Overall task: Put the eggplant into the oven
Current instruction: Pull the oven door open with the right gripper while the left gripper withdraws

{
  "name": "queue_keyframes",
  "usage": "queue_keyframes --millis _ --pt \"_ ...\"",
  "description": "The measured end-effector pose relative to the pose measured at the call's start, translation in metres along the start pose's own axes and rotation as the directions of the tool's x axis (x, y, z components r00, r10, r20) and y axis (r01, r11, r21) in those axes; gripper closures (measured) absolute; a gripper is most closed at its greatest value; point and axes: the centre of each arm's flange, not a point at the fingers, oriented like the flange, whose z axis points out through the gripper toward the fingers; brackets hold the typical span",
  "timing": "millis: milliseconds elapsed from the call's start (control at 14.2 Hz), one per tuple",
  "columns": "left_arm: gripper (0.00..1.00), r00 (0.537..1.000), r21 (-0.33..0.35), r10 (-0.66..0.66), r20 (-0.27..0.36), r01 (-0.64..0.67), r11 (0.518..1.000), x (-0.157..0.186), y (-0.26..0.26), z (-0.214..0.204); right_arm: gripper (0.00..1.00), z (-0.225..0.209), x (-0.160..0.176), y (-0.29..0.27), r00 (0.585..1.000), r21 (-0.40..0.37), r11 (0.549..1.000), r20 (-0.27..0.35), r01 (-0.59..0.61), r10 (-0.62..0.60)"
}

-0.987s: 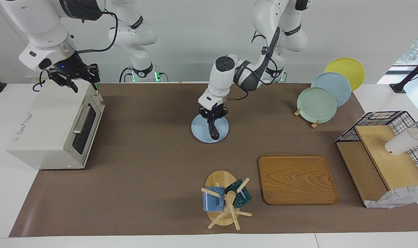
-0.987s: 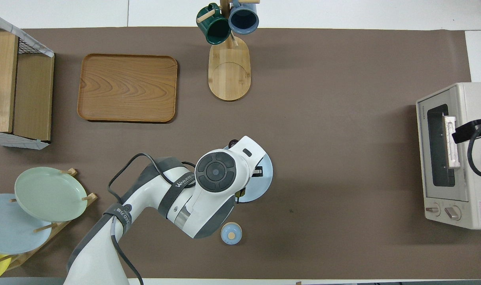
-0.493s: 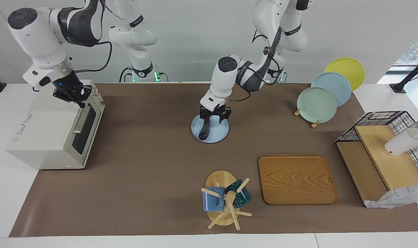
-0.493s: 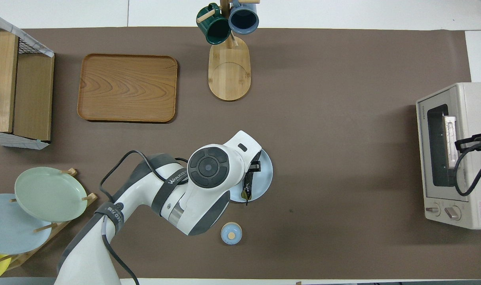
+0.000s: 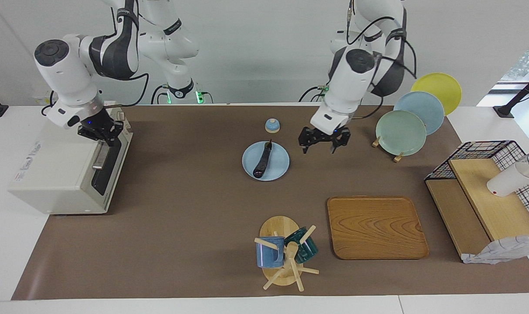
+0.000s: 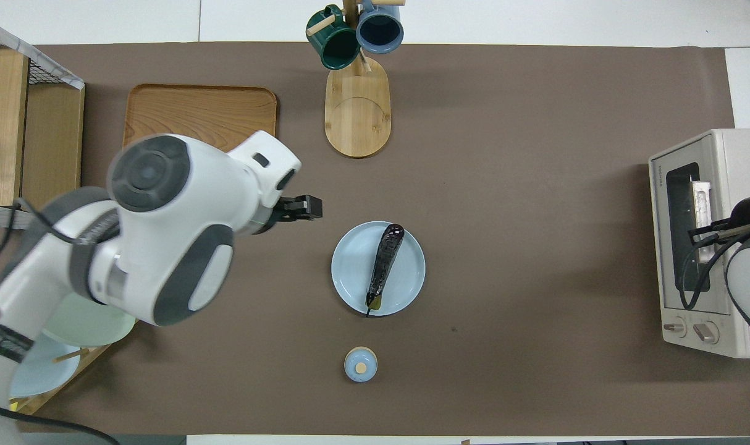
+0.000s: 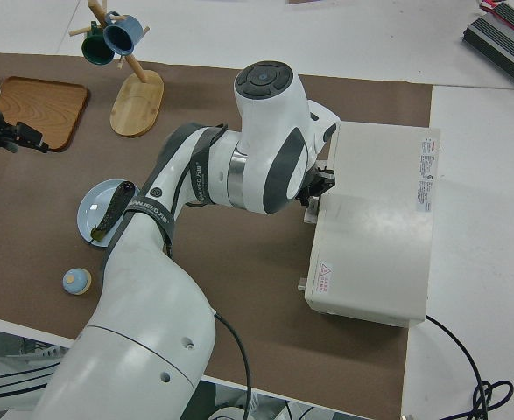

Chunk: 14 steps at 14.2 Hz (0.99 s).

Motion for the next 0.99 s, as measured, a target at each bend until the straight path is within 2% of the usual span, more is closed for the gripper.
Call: queue_keyframes --millis 211,493,775,846,987 --pt "0.0 1.0 0.004 0.006 -0.018 -0.006 1.0 0.027 -0.087 -0.047 0.99 0.001 0.0 -0.001 1.0 -0.001 1.0 0.003 0.002 -0.002" --pt "0.0 1.0 0.027 -0.002 -0.028 0.002 1.0 0.035 -0.169 -0.069 0.99 0.009 0.004 -0.014 1.0 0.024 1.0 -0.011 0.013 -0.012" --pt "0.0 1.0 0.094 0.008 -0.02 -0.006 0.996 0.024 -0.194 -0.089 0.99 0.047 0.019 -0.063 0.999 0.116 0.993 -0.045 0.002 0.003" --pt "0.0 1.0 0.101 0.006 -0.014 -0.004 0.995 0.018 -0.195 -0.096 0.99 0.062 0.026 -0.077 0.998 0.117 0.993 -0.061 -0.003 0.01" --pt "0.0 1.0 0.114 0.005 0.001 -0.005 0.993 0.007 -0.196 -0.109 0.99 0.091 0.036 -0.097 0.998 0.114 0.993 -0.055 -0.031 0.037"
